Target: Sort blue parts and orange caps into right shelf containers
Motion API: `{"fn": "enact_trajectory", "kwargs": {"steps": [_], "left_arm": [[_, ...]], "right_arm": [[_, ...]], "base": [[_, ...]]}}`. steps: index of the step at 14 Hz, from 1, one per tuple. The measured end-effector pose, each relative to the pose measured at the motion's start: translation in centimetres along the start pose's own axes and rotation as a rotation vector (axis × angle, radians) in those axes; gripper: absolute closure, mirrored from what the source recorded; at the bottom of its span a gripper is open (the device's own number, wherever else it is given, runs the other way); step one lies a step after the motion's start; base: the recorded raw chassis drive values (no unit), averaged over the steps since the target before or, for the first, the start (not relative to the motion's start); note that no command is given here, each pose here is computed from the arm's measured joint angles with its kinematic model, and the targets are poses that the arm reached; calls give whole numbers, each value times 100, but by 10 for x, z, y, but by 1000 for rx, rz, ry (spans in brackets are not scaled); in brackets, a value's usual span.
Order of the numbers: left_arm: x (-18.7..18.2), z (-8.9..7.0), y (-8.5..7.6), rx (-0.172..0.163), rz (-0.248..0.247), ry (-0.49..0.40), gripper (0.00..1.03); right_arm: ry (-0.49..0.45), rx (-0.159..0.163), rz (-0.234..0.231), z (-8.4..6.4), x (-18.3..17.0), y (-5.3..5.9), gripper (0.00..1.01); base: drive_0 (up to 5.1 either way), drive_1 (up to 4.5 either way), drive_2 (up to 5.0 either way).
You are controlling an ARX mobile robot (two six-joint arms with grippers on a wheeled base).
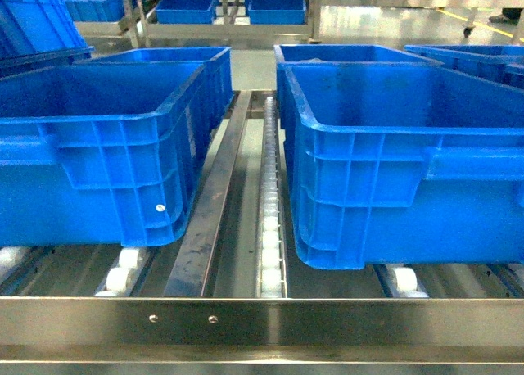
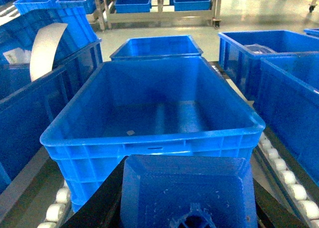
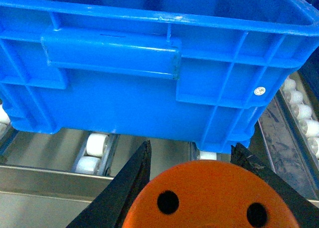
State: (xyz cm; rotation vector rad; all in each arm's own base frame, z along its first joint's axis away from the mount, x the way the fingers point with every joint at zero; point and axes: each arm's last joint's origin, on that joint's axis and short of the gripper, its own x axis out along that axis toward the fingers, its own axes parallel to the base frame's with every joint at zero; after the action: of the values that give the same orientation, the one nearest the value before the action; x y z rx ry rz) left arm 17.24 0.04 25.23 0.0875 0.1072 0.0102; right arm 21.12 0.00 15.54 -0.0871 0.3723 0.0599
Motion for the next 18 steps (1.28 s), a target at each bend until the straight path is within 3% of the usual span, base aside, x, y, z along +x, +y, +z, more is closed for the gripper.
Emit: {"fn": "enact_trajectory", "kwargs": {"steps": [18], "left_arm": [[0, 0, 0, 0, 0, 0, 59]], "right_arm": [[0, 0, 0, 0, 0, 0, 59]], "base": [[0, 0, 0]]}}
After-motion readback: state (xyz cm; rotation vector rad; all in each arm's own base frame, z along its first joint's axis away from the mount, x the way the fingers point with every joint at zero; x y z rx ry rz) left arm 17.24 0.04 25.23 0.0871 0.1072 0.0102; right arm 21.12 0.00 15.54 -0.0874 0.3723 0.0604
